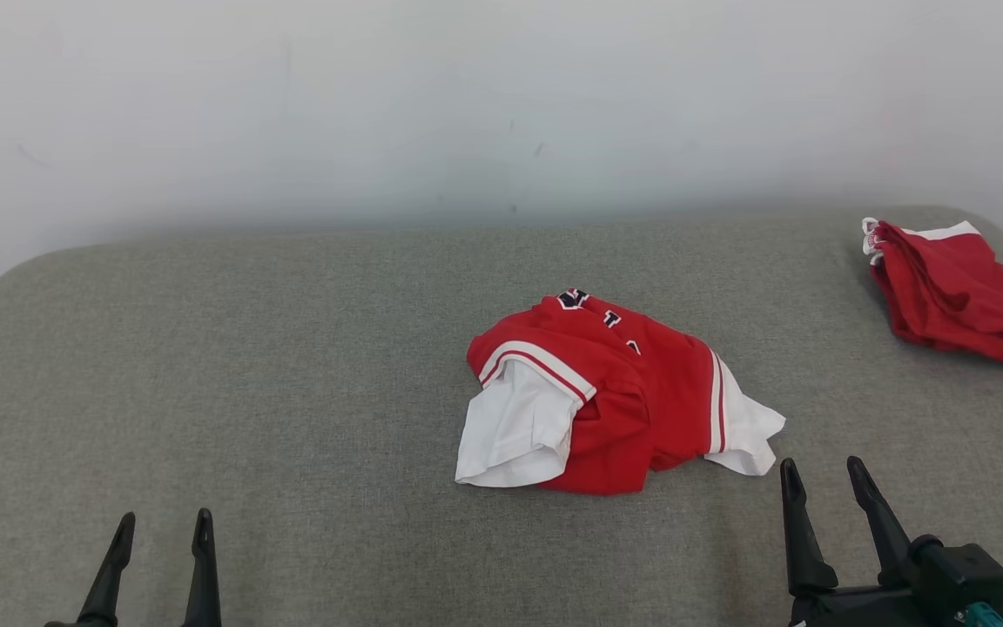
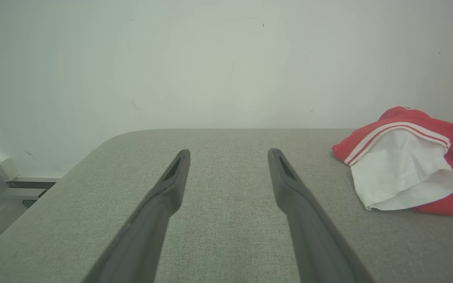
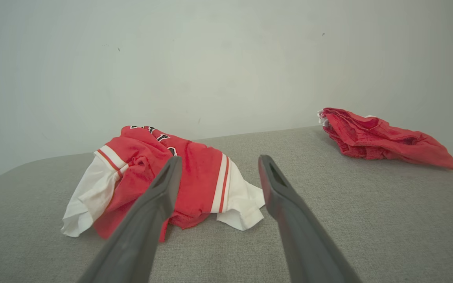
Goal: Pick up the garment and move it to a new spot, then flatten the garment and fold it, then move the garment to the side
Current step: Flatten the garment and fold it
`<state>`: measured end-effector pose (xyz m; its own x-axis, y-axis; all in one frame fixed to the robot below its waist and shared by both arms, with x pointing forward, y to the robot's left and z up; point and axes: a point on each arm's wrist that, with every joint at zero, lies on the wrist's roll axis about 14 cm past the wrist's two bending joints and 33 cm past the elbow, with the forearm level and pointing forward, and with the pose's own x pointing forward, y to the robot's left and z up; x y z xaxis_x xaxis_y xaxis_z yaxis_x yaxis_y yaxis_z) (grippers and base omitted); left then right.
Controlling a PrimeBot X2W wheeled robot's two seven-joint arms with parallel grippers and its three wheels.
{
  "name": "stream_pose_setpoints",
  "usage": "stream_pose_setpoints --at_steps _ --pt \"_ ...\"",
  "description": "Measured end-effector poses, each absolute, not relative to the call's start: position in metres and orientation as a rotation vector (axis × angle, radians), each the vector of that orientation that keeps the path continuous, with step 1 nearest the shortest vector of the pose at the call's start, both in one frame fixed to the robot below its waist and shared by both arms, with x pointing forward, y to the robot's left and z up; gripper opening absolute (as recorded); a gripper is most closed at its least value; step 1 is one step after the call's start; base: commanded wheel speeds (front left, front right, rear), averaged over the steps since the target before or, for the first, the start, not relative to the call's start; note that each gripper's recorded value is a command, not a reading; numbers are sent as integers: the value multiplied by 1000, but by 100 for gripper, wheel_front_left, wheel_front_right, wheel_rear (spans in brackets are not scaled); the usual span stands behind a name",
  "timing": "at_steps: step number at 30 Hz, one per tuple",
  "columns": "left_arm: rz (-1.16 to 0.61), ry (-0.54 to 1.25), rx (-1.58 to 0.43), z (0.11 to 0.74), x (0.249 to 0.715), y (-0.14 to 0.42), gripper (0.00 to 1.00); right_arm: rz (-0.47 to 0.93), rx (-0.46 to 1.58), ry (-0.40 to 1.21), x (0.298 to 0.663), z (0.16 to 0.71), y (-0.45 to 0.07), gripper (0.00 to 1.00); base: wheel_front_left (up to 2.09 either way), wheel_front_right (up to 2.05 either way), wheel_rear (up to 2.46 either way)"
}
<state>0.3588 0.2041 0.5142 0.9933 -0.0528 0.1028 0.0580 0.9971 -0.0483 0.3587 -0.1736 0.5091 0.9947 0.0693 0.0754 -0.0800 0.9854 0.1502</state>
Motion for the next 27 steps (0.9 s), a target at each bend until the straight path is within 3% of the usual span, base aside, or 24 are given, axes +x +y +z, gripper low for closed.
stream_pose_setpoints --at_steps 6,17,27 --pt "-100 -130 -41 524 373 191 100 71 154 -71 358 509 -175 100 0 0 0" --pt "-353 -204 -19 556 429 109 100 17 148 -67 356 507 -192 100 0 0 0" --pt "-543 -115 5 535 462 46 100 -63 138 -46 353 499 -217 100 0 0 0"
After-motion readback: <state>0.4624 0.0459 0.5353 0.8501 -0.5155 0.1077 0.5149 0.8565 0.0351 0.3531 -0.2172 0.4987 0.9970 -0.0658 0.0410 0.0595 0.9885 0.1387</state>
